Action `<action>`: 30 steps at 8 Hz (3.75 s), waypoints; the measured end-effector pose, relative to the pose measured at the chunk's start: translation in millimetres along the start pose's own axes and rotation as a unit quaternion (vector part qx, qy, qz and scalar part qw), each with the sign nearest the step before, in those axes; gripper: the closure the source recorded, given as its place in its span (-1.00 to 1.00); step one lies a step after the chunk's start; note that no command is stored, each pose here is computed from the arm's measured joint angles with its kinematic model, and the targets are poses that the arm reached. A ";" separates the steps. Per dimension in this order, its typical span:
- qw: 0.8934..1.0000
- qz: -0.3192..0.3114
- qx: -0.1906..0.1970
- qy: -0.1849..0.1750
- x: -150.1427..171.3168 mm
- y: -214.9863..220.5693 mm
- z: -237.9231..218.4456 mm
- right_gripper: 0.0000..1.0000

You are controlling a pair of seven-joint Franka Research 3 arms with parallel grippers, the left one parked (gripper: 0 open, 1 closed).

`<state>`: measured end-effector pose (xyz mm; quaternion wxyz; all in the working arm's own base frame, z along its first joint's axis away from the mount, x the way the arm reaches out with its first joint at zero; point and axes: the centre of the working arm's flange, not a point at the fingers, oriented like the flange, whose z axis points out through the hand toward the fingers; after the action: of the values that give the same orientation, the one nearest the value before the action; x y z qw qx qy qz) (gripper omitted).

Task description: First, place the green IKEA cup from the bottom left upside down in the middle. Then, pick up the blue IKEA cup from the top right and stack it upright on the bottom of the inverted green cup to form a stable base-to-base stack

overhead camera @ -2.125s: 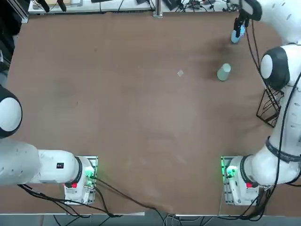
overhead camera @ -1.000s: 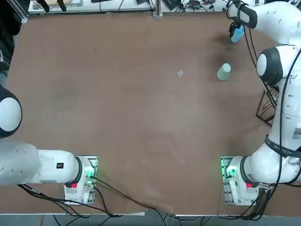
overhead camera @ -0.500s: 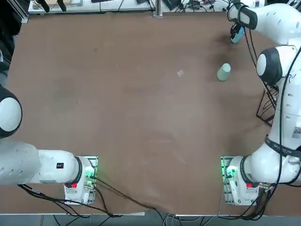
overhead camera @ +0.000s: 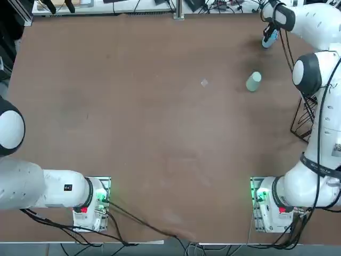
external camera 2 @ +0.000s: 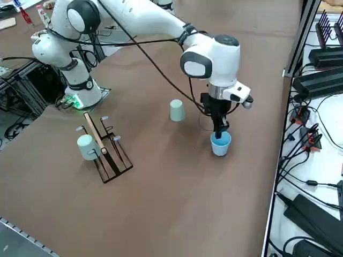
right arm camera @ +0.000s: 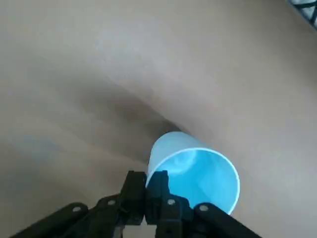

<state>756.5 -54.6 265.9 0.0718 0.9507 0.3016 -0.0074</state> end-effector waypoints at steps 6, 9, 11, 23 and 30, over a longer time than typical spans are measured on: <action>0.996 0.033 0.087 0.014 -12.6 -53.6 -160.8 0.95; 0.991 0.097 0.090 0.012 -30.1 -132.0 -183.7 0.95; 0.989 0.132 0.070 -0.001 -50.1 -171.5 -179.3 0.95; 0.985 0.170 0.027 -0.002 -114.4 -225.6 -119.3 0.95; 0.985 0.172 0.026 -0.006 -110.0 -225.7 -98.9 0.95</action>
<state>533.9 78.7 340.2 0.0492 0.9899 0.1326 -0.0085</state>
